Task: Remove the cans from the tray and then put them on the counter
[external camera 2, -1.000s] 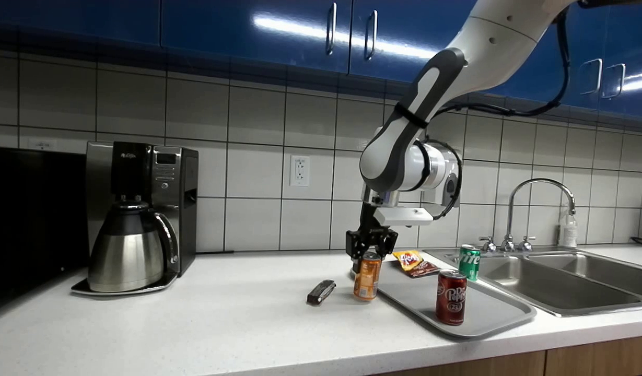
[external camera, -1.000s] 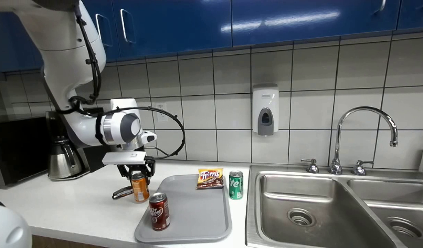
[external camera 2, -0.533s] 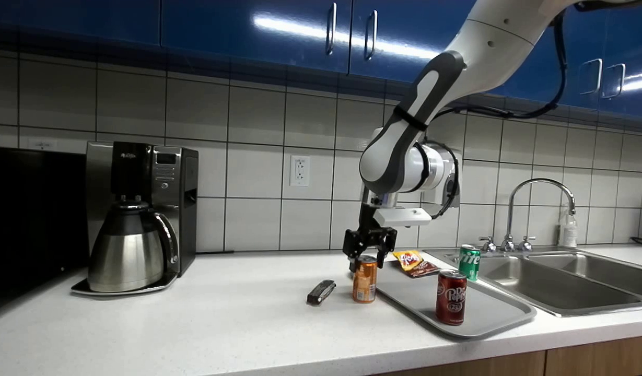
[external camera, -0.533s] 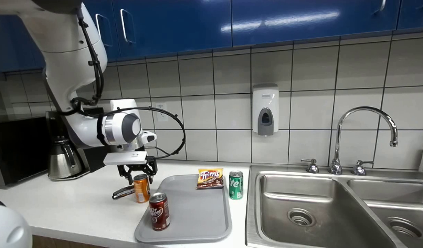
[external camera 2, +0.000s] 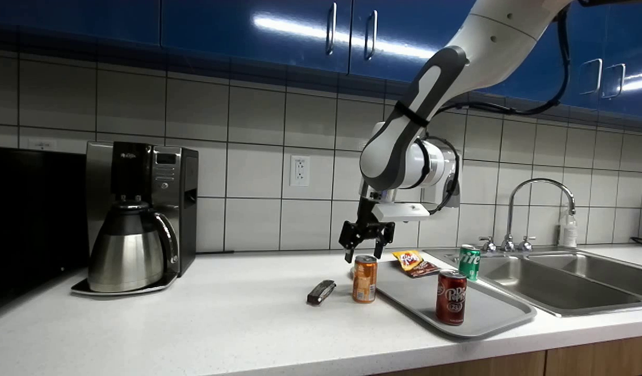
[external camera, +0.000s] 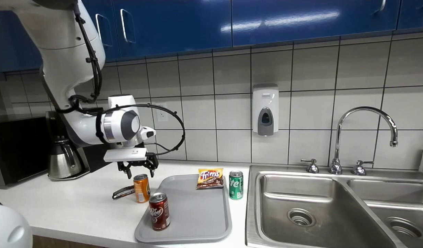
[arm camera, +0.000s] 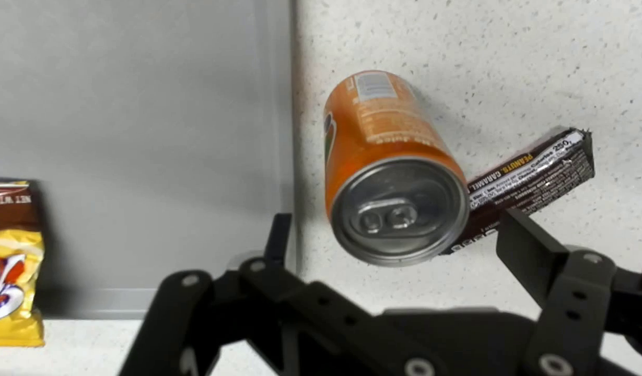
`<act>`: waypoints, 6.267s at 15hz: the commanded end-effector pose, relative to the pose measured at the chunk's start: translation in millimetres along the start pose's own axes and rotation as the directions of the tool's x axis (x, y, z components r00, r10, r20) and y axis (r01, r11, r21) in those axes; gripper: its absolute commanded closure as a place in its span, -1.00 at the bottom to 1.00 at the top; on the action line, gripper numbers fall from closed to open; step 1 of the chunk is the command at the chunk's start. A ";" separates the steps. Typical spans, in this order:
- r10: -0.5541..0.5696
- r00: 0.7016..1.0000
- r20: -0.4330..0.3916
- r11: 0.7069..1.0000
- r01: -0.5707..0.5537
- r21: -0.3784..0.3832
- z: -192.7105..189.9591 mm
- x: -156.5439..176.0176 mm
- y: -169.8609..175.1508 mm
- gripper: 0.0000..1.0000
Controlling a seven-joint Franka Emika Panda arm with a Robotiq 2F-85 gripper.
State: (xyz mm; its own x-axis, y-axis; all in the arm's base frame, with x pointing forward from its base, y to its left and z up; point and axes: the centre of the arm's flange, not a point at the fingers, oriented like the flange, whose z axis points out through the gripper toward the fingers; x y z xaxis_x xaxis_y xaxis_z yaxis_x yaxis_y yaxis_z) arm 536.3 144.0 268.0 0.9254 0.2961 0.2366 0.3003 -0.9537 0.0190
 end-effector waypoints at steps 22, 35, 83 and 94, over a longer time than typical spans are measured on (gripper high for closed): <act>0.189 0.980 -0.058 0.978 -0.194 -0.080 -88.5 -86.4 89.7 -1.00; 0.220 0.966 0.138 0.974 -0.210 -0.082 -76.9 -123.6 115.6 -1.00; 0.116 0.971 0.210 0.990 -0.097 -0.097 -8.8 -137.5 93.0 0.20; 0.114 0.988 0.106 0.992 -0.107 -0.070 -40.2 -127.7 88.3 0.23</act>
State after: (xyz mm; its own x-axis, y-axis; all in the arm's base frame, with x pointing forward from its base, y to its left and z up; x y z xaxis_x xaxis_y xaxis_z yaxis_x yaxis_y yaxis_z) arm 437.5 18.0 257.7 0.9801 0.1811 0.0813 0.1756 -0.9819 0.0707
